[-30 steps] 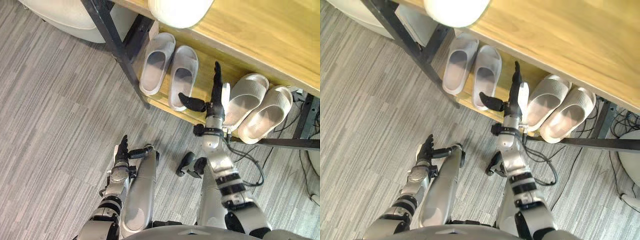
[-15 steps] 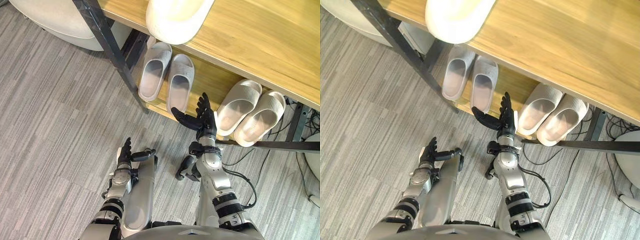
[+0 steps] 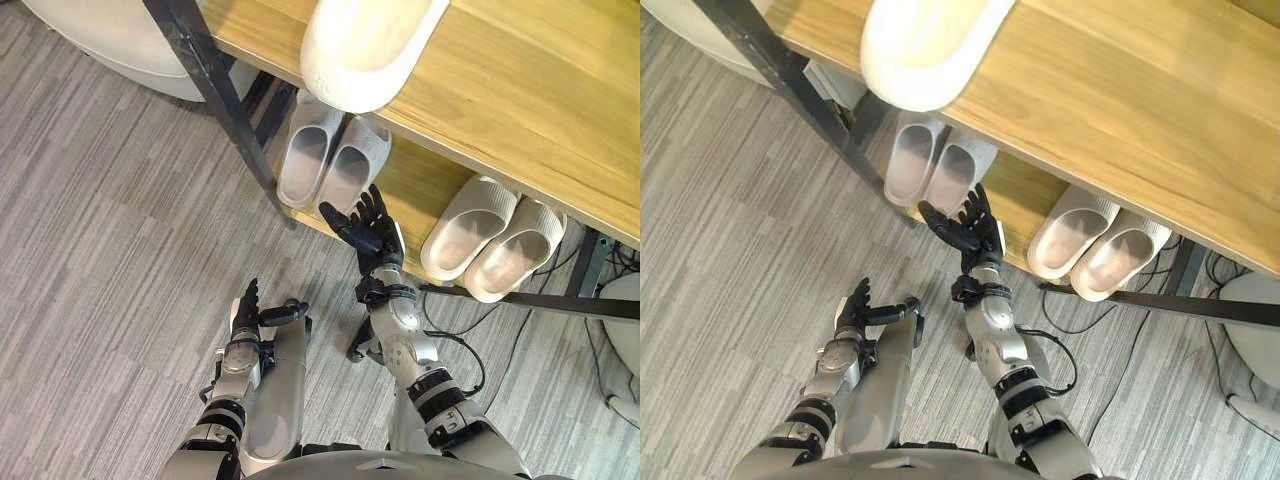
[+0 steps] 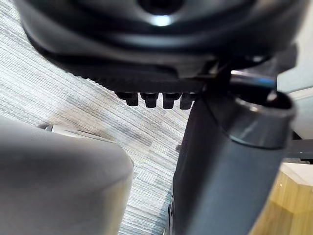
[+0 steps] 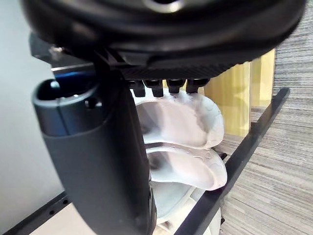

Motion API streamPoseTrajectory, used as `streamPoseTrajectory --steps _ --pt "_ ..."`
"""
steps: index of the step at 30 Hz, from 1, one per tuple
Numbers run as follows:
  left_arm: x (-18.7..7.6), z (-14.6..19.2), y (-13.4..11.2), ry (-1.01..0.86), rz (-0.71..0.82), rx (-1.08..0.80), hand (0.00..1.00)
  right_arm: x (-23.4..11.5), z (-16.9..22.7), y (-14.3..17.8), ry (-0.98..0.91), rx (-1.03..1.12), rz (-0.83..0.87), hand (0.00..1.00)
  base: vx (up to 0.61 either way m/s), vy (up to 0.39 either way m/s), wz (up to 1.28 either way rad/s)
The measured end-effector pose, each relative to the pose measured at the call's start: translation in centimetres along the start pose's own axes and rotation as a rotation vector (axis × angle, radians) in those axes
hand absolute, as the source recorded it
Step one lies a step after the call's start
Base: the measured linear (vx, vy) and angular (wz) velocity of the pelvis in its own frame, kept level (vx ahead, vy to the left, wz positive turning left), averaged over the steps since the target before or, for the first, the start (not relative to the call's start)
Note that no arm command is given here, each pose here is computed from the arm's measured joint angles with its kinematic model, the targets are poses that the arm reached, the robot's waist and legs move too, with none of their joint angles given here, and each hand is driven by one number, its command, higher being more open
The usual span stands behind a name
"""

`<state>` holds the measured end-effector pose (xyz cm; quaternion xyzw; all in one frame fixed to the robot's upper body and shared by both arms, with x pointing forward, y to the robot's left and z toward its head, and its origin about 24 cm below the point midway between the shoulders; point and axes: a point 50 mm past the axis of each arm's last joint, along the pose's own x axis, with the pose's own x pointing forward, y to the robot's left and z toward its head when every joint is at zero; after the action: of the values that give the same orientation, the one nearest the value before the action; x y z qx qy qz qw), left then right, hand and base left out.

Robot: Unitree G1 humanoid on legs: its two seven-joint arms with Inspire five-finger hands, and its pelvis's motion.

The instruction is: Organize the slippers on the shoe rack

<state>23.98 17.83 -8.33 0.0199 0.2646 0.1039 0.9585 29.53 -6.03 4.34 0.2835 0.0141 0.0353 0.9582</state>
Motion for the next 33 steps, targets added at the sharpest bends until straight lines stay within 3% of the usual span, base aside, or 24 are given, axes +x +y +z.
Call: streamPoseTrajectory --steps 16,33 --pt "-0.2 -0.6 -0.1 0.026 0.010 -0.038 1.00 0.4 0.5 -0.9 0.000 -0.045 -0.027 1.00 0.00 0.010 0.02" --pt "-1.5 -4.5 0.8 0.171 -0.023 0.068 1.00 -6.5 -1.6 -5.6 0.058 -0.468 -0.115 1.00 0.03 0.022 -0.12"
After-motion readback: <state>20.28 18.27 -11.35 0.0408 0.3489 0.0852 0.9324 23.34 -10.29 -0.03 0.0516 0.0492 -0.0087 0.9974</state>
